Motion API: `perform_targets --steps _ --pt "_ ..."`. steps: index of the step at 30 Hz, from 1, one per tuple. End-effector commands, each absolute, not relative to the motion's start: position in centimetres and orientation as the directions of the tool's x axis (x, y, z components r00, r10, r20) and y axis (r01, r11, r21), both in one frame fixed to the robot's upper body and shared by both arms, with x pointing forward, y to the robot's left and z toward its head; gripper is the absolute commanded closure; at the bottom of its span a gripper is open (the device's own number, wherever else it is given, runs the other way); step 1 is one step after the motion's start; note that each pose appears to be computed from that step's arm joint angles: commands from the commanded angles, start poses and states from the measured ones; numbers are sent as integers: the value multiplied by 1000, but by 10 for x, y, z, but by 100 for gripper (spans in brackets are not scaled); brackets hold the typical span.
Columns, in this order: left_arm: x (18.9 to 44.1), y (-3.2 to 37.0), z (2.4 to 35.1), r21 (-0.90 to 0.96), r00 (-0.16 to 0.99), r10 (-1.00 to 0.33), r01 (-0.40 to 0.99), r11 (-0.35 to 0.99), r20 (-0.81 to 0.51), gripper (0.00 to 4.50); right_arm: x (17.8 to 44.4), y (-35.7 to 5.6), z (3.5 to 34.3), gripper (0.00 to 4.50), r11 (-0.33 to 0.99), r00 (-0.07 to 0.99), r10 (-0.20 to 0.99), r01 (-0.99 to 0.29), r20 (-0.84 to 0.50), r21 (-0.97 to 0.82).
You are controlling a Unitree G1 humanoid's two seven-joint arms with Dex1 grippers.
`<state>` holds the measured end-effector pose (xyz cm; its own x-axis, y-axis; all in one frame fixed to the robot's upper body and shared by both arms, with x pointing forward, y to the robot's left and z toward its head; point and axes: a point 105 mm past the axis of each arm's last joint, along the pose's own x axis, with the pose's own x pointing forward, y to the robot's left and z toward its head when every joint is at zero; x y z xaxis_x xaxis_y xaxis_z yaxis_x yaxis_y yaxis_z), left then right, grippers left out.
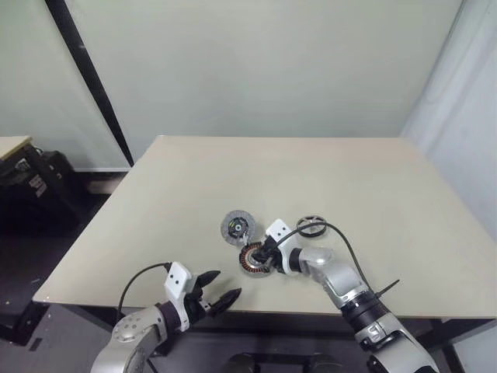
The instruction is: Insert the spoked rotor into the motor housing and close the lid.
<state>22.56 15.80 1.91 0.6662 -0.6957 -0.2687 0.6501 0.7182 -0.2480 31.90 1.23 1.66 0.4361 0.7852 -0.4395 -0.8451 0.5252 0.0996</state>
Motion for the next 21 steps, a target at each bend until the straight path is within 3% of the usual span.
perform_targets --steps 1,21 --pt "230 158 36 -205 680 -702 672 712 -213 0 326 19 32 381 505 446 801 -862 -398 50" --pt "231 158 36 -195 682 -699 672 715 -213 0 327 22 22 381 516 451 795 -854 -405 62"
